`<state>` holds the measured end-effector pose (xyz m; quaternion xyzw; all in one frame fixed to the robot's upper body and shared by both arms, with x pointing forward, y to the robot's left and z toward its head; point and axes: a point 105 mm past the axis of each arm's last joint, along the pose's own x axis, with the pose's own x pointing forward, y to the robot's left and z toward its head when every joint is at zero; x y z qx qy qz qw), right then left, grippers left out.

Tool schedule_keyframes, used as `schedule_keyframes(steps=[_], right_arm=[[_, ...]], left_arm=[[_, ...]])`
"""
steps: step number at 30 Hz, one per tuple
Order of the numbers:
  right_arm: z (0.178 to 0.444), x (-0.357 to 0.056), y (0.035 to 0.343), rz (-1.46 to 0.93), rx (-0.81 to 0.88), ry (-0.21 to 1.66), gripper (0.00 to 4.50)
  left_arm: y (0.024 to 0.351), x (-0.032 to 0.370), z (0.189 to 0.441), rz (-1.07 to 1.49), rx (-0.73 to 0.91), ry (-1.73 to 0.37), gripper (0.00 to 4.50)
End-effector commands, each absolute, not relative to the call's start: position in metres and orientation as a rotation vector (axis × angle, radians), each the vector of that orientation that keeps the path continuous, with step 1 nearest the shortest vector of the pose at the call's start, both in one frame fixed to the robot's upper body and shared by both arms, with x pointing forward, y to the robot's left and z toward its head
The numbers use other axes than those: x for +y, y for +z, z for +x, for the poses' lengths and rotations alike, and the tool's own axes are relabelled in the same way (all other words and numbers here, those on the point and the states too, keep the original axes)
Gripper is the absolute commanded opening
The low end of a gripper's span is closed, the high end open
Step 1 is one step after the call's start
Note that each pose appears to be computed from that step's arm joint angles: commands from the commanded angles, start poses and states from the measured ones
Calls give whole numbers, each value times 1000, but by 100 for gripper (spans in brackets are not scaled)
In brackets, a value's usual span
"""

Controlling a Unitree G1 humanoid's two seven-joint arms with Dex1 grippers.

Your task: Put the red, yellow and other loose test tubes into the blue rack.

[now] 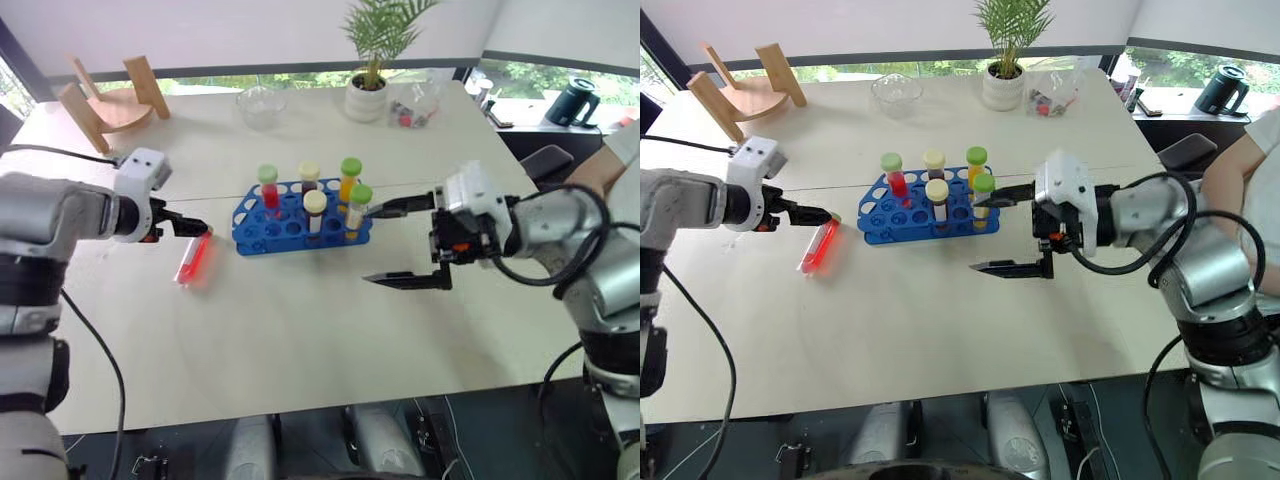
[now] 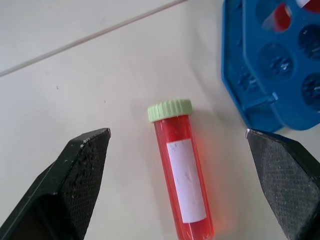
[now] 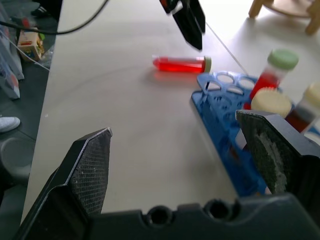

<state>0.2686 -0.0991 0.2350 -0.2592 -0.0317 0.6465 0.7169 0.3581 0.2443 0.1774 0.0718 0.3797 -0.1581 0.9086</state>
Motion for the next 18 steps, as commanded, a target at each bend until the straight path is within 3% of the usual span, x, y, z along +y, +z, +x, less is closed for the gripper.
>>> schedule_keyframes(steps=[1,10,13,18], right_arm=[[268,-99,240,-584,-98,1448,440],[264,-101,246,-592,-105,1437,440],[262,-102,248,-595,-104,1433,450],[259,-105,248,-590,-89,1417,450]], left_arm=[[173,244,361,158,830,-314,450],[145,238,360,120,918,-312,450],[138,237,362,102,920,-304,359],[137,238,375,45,855,-269,107]])
